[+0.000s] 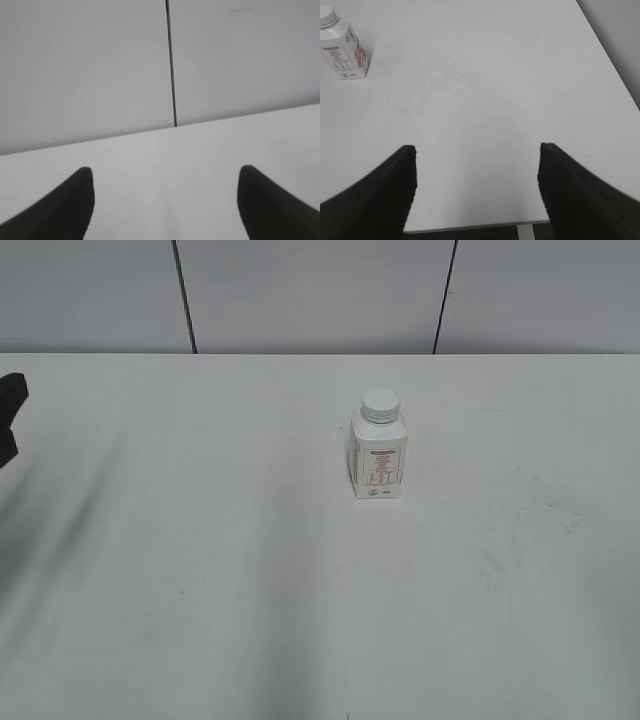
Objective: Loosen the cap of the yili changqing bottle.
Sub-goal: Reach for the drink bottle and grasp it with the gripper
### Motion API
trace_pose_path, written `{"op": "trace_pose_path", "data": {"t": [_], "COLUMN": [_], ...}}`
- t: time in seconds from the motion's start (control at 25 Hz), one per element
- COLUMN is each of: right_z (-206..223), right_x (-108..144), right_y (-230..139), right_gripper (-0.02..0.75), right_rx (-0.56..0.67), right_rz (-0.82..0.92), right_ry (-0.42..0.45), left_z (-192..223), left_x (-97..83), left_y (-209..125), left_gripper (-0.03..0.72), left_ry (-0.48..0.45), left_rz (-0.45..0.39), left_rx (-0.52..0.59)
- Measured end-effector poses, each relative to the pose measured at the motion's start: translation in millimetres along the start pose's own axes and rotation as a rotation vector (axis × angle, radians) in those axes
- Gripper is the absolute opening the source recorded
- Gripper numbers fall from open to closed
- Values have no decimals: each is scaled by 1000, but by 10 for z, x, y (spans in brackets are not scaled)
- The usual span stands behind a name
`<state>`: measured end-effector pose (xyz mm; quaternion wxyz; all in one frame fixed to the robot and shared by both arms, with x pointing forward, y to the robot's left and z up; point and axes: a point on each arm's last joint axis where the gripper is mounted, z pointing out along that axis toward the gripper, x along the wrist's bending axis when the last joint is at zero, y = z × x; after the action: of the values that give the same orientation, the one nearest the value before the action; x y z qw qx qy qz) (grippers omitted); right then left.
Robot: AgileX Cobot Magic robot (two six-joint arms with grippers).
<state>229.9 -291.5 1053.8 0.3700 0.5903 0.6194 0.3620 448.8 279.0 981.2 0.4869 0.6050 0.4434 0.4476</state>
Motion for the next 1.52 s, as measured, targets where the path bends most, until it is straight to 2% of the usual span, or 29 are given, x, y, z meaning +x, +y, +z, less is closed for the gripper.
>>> {"op": "trace_pose_path", "data": {"t": [0.28, 0.52, 0.68, 0.8, 0.96, 1.12, 1.28, 1.52], "right_z": [0, 0, 0, 0, 0, 0, 0, 0], "right_x": [0, 0, 0, 0, 0, 0, 2, 7], "right_y": [0, 0, 0, 0, 0, 0, 0, 1], "right_gripper": [591, 591, 591, 591, 591, 591, 591, 591], "right_rx": [0, 0, 0, 0, 0, 0, 0, -1], "right_rz": [0, 0, 0, 0, 0, 0, 1, 4], "right_ry": [0, 0, 0, 0, 0, 0, 2, 8], "left_z": [147, 397, 582, 710, 903, 1103, 1295, 1575], "left_x": [-59, -176, -227, -296, -418, -503, -595, -775], "left_y": [-206, -341, -432, -484, -533, -622, -702, -744], "left_gripper": [533, 533, 533, 533, 533, 533, 536, 567], "left_ry": [-68, -238, -325, -425, -607, -749, -838, -907], "left_rz": [-35, 25, 20, 32, 1, -19, 10, -2], "left_rx": [68, 128, 161, 144, 77, 31, 17, 7]}}
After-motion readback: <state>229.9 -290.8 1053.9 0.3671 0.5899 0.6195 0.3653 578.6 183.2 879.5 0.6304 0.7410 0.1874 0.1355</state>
